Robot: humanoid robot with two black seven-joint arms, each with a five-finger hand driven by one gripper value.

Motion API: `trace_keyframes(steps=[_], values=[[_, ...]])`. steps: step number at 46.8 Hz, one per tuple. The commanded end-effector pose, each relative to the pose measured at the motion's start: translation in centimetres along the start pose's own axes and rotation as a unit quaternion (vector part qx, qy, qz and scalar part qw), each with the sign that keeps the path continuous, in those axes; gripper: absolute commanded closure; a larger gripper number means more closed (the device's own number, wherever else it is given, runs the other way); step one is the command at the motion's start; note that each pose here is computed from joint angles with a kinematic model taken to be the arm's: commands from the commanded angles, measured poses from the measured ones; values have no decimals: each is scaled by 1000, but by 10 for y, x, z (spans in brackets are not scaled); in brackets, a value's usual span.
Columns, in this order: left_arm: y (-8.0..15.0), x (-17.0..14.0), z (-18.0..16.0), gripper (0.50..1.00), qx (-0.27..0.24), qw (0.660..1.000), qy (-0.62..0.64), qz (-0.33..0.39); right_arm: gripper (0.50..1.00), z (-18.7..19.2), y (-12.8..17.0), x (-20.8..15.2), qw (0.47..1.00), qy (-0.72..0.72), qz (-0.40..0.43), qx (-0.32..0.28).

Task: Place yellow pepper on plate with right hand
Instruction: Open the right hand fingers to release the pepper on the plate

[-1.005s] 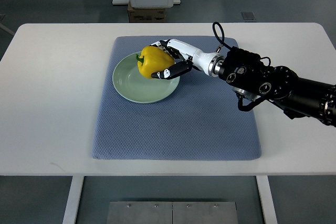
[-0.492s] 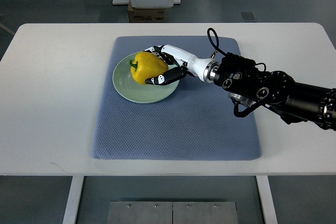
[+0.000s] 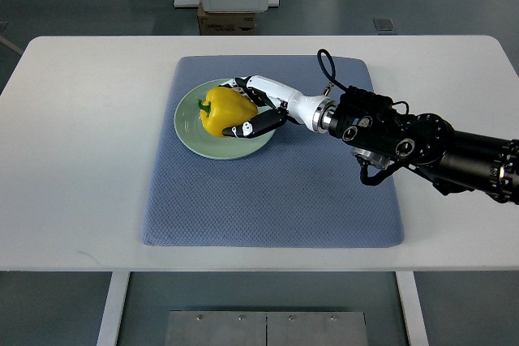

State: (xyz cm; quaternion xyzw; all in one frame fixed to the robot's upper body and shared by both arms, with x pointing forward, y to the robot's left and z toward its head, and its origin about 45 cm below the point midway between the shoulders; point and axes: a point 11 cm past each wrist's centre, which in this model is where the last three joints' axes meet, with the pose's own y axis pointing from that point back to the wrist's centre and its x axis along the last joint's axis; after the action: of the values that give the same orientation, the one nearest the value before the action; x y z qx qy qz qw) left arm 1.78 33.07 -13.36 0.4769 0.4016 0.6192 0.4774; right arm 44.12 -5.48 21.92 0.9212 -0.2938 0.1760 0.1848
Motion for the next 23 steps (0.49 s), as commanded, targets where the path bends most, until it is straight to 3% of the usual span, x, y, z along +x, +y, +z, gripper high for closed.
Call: trace_keyframes(steps=[1, 23], values=[[0, 0, 0, 500, 0, 1000, 0, 0, 1000, 0, 0, 1, 1000, 1, 1, -4], [0, 0, 0, 500, 0, 1000, 0, 0, 1000, 1, -1, 7, 1000, 3, 9, -23]])
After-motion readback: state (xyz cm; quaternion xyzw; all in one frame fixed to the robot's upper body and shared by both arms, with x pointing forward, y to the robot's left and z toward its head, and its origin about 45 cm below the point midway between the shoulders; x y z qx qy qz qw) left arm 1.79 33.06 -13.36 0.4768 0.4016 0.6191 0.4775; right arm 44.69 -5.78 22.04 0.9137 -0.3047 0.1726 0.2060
